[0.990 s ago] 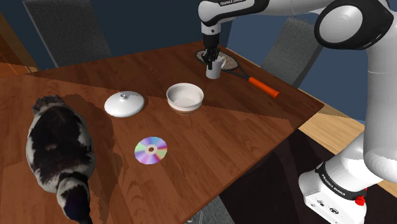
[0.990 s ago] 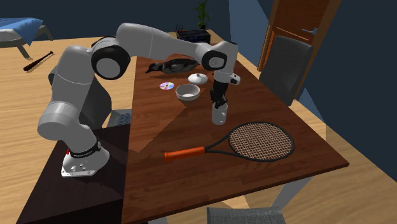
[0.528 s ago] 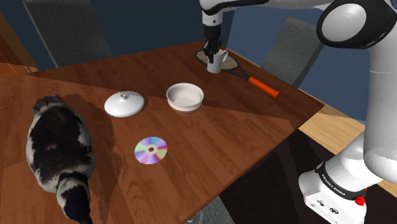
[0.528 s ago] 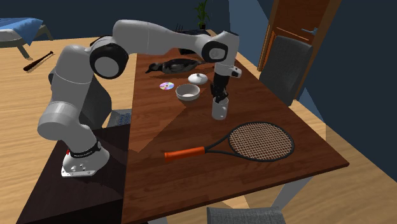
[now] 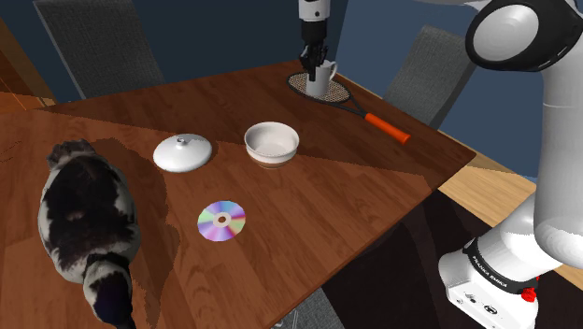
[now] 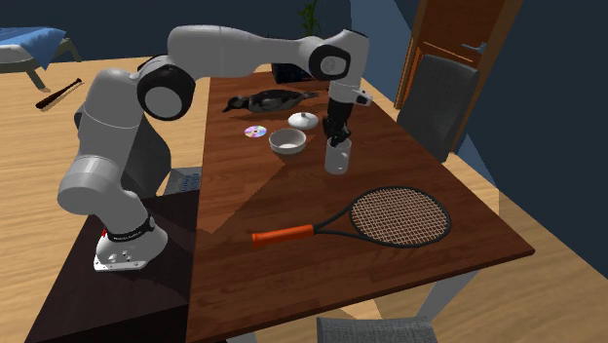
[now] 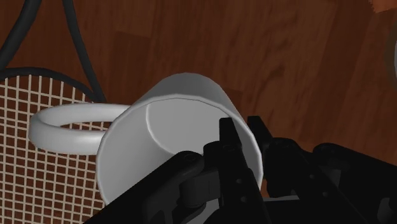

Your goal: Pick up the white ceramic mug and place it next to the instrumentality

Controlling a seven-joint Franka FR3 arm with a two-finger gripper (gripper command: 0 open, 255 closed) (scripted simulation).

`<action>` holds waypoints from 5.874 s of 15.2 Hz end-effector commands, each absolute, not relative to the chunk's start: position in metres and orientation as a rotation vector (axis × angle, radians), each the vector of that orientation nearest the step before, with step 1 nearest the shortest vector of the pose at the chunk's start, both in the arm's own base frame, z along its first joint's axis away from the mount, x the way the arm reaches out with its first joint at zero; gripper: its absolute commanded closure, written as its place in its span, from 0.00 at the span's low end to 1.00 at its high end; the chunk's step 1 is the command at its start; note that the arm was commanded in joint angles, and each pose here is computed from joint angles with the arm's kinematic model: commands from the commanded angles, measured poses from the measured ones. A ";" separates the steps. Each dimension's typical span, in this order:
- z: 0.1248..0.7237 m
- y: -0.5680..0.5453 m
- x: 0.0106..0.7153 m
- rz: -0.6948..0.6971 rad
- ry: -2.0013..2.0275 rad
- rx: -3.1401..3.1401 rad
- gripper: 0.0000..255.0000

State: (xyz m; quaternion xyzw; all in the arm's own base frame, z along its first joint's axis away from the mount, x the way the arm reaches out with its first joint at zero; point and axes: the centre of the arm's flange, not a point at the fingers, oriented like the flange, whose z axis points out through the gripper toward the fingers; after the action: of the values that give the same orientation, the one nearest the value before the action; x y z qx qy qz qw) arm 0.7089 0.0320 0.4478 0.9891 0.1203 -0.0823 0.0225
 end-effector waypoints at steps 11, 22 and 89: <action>0.511 0.032 0.709 -0.255 0.373 3.064 1.00; 0.523 0.107 0.635 -0.255 0.373 3.064 1.00; 0.359 0.322 0.421 -0.255 0.373 3.064 0.00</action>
State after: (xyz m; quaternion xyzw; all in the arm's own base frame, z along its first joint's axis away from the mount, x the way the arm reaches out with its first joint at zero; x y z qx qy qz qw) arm 0.4210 0.3222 0.3590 0.9891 0.1203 -0.0823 0.0225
